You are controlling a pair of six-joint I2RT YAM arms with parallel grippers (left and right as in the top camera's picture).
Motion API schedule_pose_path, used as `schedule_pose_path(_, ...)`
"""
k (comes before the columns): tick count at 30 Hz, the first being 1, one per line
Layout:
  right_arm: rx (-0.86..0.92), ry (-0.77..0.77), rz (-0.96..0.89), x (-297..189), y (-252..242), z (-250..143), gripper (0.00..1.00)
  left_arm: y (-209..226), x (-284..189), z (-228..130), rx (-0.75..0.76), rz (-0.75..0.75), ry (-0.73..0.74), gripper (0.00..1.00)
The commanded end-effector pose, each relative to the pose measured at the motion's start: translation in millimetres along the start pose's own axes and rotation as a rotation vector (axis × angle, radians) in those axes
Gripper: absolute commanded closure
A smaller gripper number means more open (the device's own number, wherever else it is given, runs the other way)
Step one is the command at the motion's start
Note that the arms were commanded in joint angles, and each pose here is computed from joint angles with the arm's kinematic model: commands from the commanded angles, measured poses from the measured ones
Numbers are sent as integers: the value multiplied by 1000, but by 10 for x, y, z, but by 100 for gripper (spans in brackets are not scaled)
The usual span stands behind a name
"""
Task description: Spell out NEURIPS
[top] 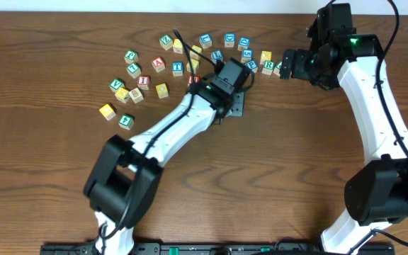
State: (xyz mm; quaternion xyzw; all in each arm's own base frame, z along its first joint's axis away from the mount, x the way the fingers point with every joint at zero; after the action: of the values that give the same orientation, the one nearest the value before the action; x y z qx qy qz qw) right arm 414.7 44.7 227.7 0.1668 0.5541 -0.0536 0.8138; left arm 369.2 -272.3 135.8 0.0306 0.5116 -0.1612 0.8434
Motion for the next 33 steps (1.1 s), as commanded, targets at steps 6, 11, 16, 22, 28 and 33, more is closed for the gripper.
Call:
schedule_pose_path(6, -9, 4, -5, -46, -19, -8, 1, -4, 328, -159, -29, 52, 68, 67)
schedule_pose_path(11, -9, 17, -10, -45, -30, -32, 1, 14, 443, -225, -30, 64, 94, 67)
schedule_pose_path(16, -8, 18, -11, -45, -31, -34, 1, 72, 458, -201, -53, 118, 69, 67)
schedule_pose_path(22, -9, 21, -11, -45, -29, -41, 1, 73, 463, -196, -54, 116, 67, 65)
schedule_pose_path(28, -10, 29, -15, -45, -33, -58, 1, 80, 488, -222, -53, 119, 72, 61)
schedule_pose_path(33, -9, 31, -16, -45, -34, -61, 1, 73, 504, -208, -54, 115, 64, 61)
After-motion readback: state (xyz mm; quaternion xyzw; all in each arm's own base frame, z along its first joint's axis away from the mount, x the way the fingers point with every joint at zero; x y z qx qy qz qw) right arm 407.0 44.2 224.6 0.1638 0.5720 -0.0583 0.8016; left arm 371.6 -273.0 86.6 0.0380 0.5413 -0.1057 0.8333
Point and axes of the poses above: each gripper's point midway between its finger pads, its own x axis out along the fingers, its own y axis along the line the jaws close on, z = x × y, the point moved 6 cm from there along -x, back along the fingers, and after that the axes turned 9 degrees about x, right-handed, at the moved point
